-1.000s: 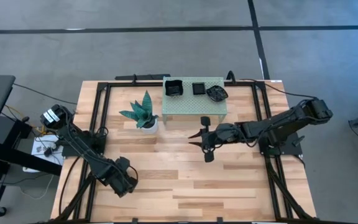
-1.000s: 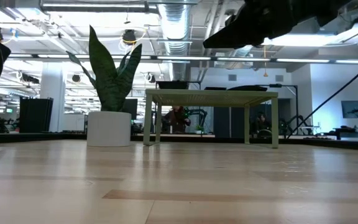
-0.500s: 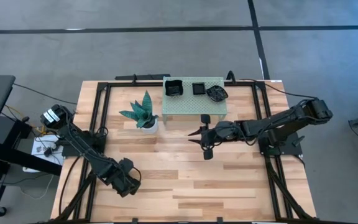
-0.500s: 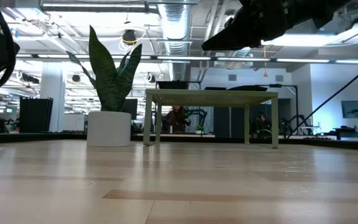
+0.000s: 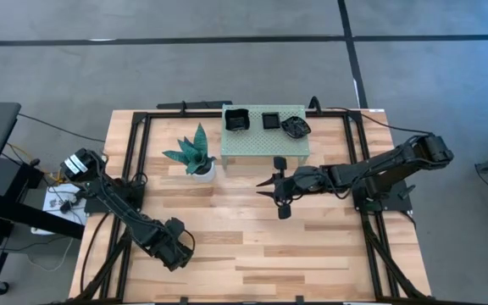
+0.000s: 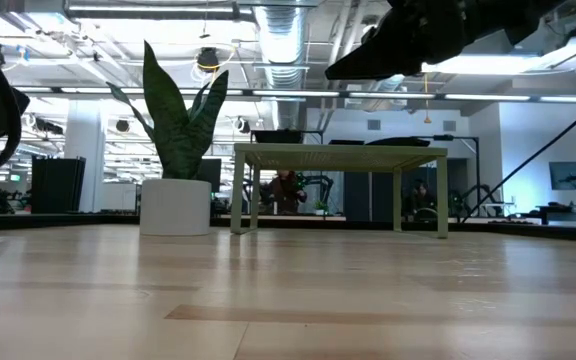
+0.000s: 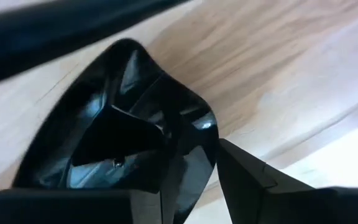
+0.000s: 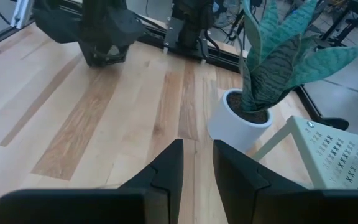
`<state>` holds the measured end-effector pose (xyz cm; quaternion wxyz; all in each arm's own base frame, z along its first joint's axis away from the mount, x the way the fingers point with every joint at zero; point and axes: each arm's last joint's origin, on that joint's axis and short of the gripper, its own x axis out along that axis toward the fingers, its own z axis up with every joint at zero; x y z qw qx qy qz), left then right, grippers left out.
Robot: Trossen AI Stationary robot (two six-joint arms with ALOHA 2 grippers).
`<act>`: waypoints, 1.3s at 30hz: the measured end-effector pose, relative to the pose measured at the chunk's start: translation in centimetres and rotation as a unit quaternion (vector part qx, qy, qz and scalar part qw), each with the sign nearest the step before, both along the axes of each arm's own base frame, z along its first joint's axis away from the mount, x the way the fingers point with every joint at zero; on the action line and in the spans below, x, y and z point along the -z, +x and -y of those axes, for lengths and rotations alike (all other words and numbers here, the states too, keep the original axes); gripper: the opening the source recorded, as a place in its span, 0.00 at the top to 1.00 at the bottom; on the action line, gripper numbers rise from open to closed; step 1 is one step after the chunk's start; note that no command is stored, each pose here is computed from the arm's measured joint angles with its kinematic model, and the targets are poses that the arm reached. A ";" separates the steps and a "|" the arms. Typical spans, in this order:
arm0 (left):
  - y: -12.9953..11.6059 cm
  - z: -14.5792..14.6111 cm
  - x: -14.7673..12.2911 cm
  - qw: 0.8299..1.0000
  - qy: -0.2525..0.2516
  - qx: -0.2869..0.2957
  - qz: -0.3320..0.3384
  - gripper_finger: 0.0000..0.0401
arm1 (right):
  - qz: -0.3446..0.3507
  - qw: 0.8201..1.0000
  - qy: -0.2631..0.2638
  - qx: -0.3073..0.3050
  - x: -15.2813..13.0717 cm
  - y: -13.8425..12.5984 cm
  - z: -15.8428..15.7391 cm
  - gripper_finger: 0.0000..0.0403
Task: Pick & Place Mini shaped plates
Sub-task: Stack the leaf-shaped plate on top of the other leaf-shaped plate on the shelf
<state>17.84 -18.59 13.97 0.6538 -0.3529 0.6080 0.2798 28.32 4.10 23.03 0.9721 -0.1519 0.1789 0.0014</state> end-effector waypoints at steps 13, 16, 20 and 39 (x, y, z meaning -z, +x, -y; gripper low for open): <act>0.1 -0.2 -1.3 0.999 -0.018 0.038 0.031 0.98 | 0.015 1.000 -0.021 -0.011 -0.3 0.1 -0.1 0.80; 0.4 -0.1 -2.5 0.996 -0.018 0.050 0.076 0.98 | 0.016 1.000 -0.021 -0.011 -0.3 0.1 -0.1 0.80; 1.9 0.0 -5.3 0.979 0.010 0.091 0.183 0.99 | 0.038 0.999 -0.010 -0.037 -0.6 0.3 -0.3 0.80; 11.9 -5.7 -5.8 0.865 0.091 0.328 0.368 0.98 | 0.030 0.969 0.041 -0.243 1.3 1.7 -3.5 0.72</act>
